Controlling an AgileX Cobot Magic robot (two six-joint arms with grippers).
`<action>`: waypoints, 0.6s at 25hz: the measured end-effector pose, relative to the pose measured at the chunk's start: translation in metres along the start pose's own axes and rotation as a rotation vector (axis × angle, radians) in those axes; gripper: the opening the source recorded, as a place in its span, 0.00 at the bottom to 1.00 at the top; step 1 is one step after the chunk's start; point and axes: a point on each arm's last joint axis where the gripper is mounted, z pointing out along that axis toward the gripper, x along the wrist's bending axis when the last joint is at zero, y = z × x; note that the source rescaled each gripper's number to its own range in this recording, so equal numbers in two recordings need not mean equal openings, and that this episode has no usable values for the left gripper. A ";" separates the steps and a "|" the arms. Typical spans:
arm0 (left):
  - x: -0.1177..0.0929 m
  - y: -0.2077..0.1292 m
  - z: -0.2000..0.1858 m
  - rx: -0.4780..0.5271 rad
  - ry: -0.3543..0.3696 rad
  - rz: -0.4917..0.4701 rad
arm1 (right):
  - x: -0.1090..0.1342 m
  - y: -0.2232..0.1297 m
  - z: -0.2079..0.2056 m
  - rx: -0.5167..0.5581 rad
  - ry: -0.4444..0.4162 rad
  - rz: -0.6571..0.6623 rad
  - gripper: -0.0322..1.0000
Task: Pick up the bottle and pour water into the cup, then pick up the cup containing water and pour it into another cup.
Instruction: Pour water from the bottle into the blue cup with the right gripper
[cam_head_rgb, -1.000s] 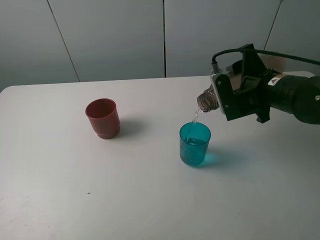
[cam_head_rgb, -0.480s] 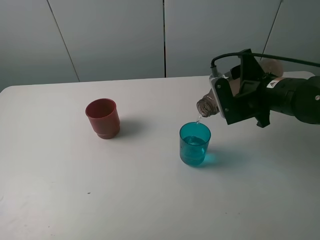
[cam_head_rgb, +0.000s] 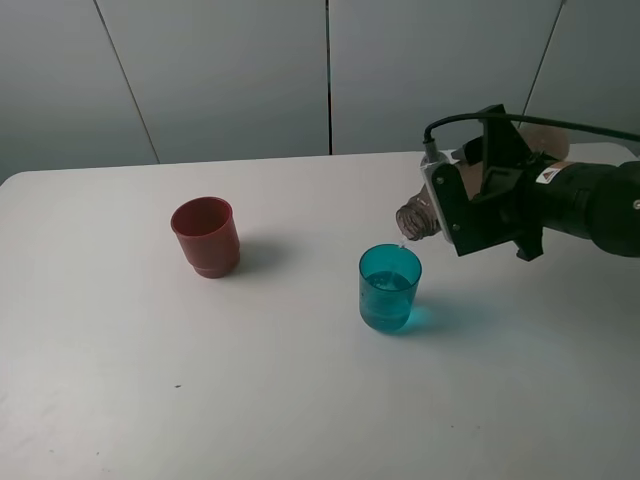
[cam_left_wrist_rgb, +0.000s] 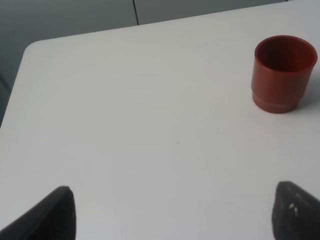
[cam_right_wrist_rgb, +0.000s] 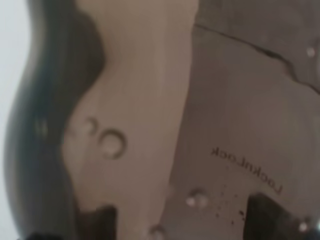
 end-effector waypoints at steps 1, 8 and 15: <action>0.000 0.000 0.000 0.000 0.000 0.000 | 0.000 0.000 0.000 0.001 -0.001 0.000 0.05; 0.000 0.000 0.000 0.000 0.000 0.000 | 0.000 0.000 0.000 0.000 -0.005 -0.004 0.05; 0.000 0.000 0.000 0.000 0.000 0.000 | -0.001 0.001 0.000 -0.005 -0.008 -0.016 0.05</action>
